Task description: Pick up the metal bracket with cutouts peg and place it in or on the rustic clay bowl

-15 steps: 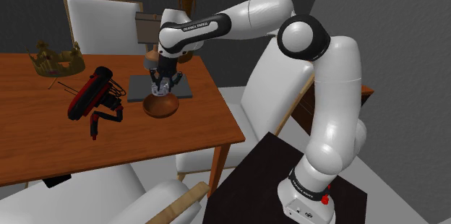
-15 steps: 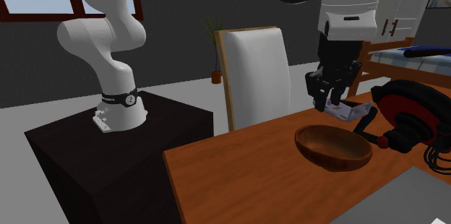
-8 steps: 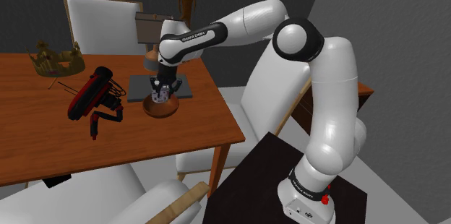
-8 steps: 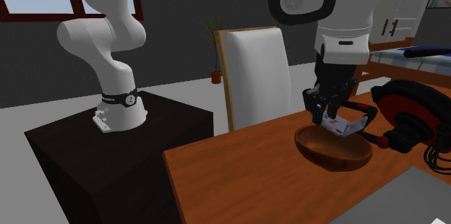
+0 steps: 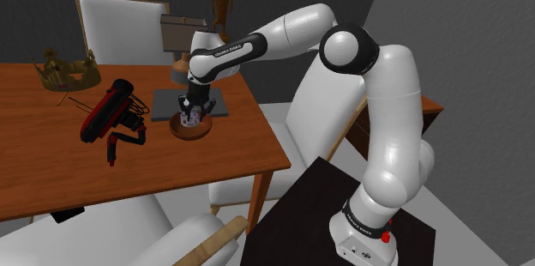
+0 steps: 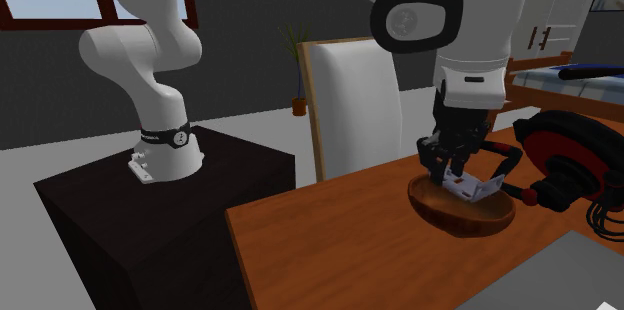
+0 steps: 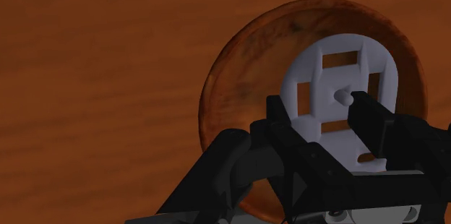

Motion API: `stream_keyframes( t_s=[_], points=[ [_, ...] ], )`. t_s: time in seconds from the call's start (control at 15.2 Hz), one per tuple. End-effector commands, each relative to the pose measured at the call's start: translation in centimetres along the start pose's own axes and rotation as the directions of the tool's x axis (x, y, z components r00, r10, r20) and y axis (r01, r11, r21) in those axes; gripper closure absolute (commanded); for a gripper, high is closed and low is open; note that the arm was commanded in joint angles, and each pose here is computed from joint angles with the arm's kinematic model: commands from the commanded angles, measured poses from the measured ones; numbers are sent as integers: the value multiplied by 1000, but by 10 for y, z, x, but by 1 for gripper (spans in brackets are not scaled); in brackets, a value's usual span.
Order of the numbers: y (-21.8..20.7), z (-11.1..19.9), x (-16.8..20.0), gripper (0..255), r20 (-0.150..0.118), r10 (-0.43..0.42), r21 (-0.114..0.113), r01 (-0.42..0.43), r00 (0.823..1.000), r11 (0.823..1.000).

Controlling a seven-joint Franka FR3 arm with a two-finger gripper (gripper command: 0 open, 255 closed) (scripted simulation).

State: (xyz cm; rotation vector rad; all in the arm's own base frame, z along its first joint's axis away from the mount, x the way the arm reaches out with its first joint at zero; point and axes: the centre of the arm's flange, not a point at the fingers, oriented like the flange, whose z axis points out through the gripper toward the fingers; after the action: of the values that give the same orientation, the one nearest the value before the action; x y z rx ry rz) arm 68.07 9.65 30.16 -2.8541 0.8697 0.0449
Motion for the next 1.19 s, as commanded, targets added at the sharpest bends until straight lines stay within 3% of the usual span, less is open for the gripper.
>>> stream_keyframes(
  t_s=[0.0, 0.2, 0.26, 0.59, 0.86, 1.12],
  points=[
    [0, 0, 0, 255, 0, 0, 0, 0, 1000, 1000],
    [0, 0, 0, 255, 0, 0, 0, 0, 1000, 1000],
    [0, 0, 0, 0, 0, 0, 0, 0, 1000, 1000],
    [0, 0, 0, 0, 0, 0, 0, 0, 1000, 1000],
    [0, -50, 0, 0, 0, 0, 0, 0, 1000, 1000],
    [0, -50, 0, 0, 0, 0, 0, 0, 1000, 1000]
  ],
)
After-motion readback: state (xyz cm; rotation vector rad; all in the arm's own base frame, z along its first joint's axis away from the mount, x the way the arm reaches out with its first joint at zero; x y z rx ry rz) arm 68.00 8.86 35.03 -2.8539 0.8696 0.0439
